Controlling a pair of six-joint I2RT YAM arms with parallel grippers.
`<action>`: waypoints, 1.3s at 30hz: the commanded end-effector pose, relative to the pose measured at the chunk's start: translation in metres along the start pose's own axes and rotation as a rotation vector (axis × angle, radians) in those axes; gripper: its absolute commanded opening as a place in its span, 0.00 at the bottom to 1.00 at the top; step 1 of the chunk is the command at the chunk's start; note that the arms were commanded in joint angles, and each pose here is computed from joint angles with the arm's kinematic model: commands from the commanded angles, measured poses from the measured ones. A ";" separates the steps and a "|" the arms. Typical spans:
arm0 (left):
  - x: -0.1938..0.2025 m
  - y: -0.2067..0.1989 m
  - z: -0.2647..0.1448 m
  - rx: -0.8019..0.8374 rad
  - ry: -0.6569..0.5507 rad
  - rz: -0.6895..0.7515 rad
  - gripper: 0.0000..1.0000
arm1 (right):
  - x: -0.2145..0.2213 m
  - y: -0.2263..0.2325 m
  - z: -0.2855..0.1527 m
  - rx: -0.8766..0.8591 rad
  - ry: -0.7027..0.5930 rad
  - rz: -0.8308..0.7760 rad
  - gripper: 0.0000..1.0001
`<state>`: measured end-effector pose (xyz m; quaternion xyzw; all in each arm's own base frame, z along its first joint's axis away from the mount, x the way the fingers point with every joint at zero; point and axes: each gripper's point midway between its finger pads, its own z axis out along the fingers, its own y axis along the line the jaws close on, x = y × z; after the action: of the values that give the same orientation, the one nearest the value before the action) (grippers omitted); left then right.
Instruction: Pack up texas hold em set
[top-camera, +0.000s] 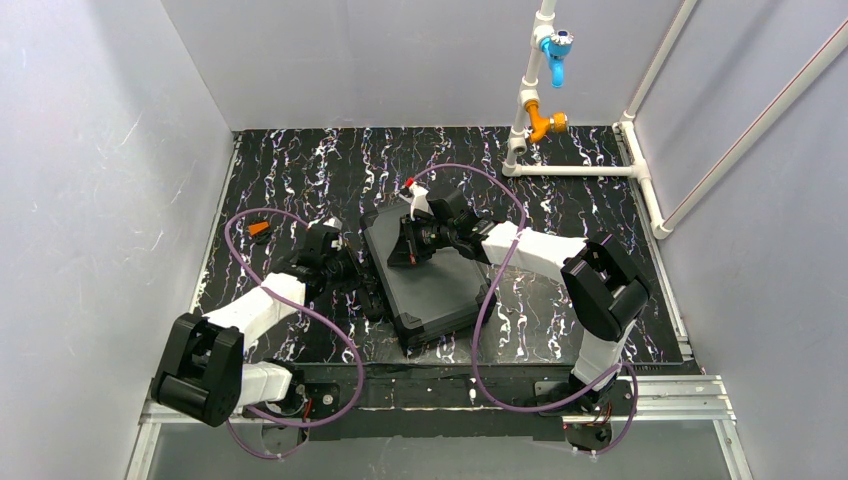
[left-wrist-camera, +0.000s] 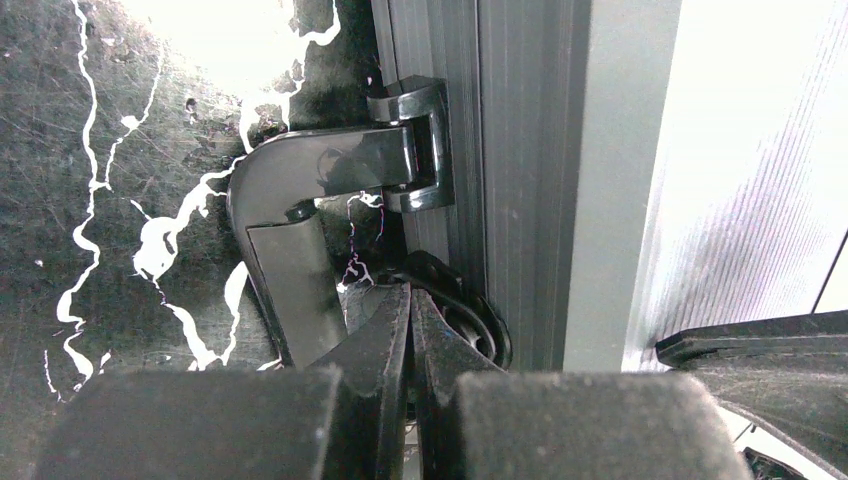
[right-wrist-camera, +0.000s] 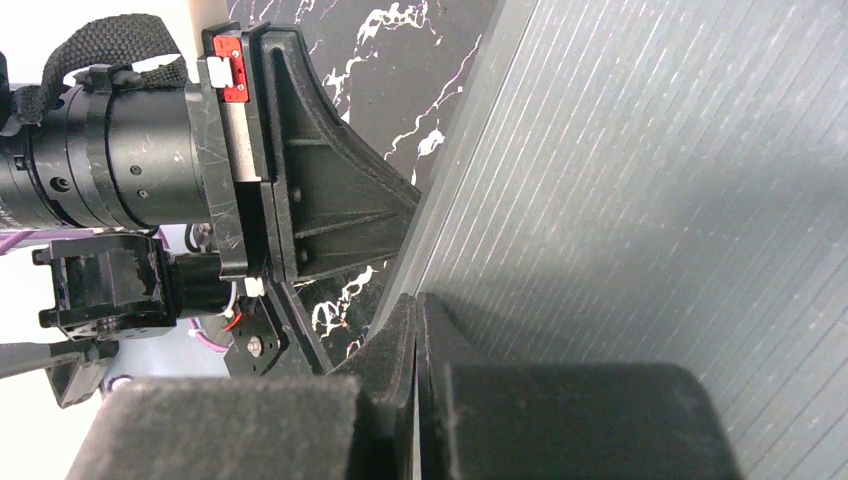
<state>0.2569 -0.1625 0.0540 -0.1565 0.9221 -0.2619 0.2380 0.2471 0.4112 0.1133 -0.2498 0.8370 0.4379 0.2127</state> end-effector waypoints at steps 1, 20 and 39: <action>-0.007 -0.026 -0.010 0.056 -0.017 0.015 0.00 | 0.143 -0.093 -0.011 0.333 0.418 0.139 0.01; 0.010 0.020 0.001 -0.136 0.011 0.007 0.00 | 0.146 -0.094 -0.012 0.338 0.423 0.141 0.01; 0.015 0.022 0.014 -0.134 0.049 0.007 0.00 | 0.149 -0.097 -0.011 0.343 0.432 0.144 0.01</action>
<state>0.2492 -0.1546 0.0327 -0.1681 0.9386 -0.2080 0.2178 0.2471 0.4116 0.1125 -0.2503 0.8365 0.4388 0.2125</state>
